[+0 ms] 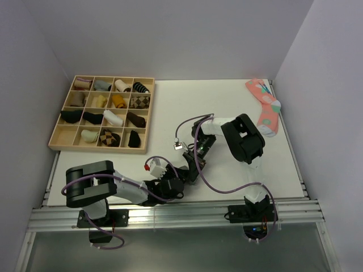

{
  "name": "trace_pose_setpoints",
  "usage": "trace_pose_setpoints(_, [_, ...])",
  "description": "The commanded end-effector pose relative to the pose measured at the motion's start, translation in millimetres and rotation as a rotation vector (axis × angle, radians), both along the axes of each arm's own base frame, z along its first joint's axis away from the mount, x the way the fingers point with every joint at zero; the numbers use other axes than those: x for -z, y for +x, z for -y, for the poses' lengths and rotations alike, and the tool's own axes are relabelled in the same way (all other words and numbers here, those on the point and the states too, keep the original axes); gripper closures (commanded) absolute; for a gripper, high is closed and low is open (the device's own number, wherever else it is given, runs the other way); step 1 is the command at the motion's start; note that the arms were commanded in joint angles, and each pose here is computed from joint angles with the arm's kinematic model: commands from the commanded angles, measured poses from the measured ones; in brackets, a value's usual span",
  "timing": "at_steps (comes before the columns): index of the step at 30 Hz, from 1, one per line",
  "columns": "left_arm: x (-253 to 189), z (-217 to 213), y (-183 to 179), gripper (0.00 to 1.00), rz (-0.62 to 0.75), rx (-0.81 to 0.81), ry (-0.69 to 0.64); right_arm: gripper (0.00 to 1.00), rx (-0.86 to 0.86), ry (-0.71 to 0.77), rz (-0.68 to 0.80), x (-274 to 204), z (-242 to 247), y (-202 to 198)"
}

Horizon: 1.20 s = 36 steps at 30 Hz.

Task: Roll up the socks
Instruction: Pick up the sock at the center of the board.

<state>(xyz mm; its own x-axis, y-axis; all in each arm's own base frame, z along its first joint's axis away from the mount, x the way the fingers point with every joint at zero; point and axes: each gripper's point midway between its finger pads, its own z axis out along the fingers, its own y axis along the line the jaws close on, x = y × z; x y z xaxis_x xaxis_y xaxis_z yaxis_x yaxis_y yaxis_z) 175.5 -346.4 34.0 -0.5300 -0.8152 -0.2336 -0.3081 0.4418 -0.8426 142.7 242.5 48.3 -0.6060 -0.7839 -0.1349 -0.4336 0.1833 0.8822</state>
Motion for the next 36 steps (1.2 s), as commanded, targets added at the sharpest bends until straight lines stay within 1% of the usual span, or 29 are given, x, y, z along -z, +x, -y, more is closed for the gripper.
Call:
trace_pose_setpoints(1, [24, -15, -5, 0.50, -0.030, 0.043, 0.115, 0.72, 0.038, 0.026, -0.169, -50, -12, -25])
trace_pose_setpoints(10, [39, -12, -9, 0.53, -0.067, 0.063, 0.111, 0.71, 0.031, 0.014, -0.175, -46, -10, -26])
trace_pose_setpoints(15, [37, -10, -4, 0.54, -0.055, 0.062, 0.106, 0.71, 0.012, 0.014, -0.166, -46, -8, -32])
trace_pose_setpoints(18, [33, -8, -2, 0.57, -0.042, 0.068, 0.098, 0.71, 0.000, 0.017, -0.155, -47, -8, -33])
trace_pose_setpoints(19, [31, -7, -1, 0.61, -0.038, 0.068, 0.092, 0.71, -0.005, 0.020, -0.151, -48, -9, -34])
trace_pose_setpoints(21, [29, -8, 0, 0.66, -0.030, 0.069, 0.088, 0.71, -0.015, 0.027, -0.138, -50, -10, -35])
trace_pose_setpoints(22, [26, -7, 1, 0.74, -0.022, 0.071, 0.077, 0.71, -0.015, 0.030, -0.133, -51, -11, -34])
trace_pose_setpoints(24, [25, -7, 1, 0.81, -0.017, 0.078, 0.079, 0.72, -0.019, 0.031, -0.127, -52, -12, -34])
trace_pose_setpoints(25, [22, -5, 1, 0.86, -0.012, 0.082, 0.069, 0.71, -0.020, 0.031, -0.126, -51, -12, -35])
trace_pose_setpoints(26, [22, -5, 1, 0.88, -0.009, 0.087, 0.073, 0.71, -0.019, 0.027, -0.129, -51, -13, -35])
trace_pose_setpoints(27, [21, -4, 1, 0.94, -0.007, 0.090, 0.070, 0.71, -0.017, 0.030, -0.121, -50, -13, -33])
trace_pose_setpoints(28, [20, -2, 1, 0.96, -0.004, 0.096, 0.061, 0.72, -0.016, 0.020, -0.121, -49, -12, -33])
trace_pose_setpoints(30, [20, -1, 0, 1.00, -0.002, 0.105, 0.063, 0.72, -0.016, 0.018, -0.101, -45, -13, -31])
trace_pose_setpoints(31, [21, -2, 0, 1.00, -0.005, 0.106, 0.065, 0.72, -0.011, 0.000, -0.097, -44, -12, -31])
trace_pose_setpoints(34, [23, -4, -1, 1.00, -0.009, 0.111, 0.062, 0.68, 0.004, -0.022, -0.049, -41, -12, -26])
trace_pose_setpoints(36, [24, -7, -2, 1.00, -0.012, 0.106, 0.058, 0.64, 0.017, -0.023, 0.011, -37, -14, -19])
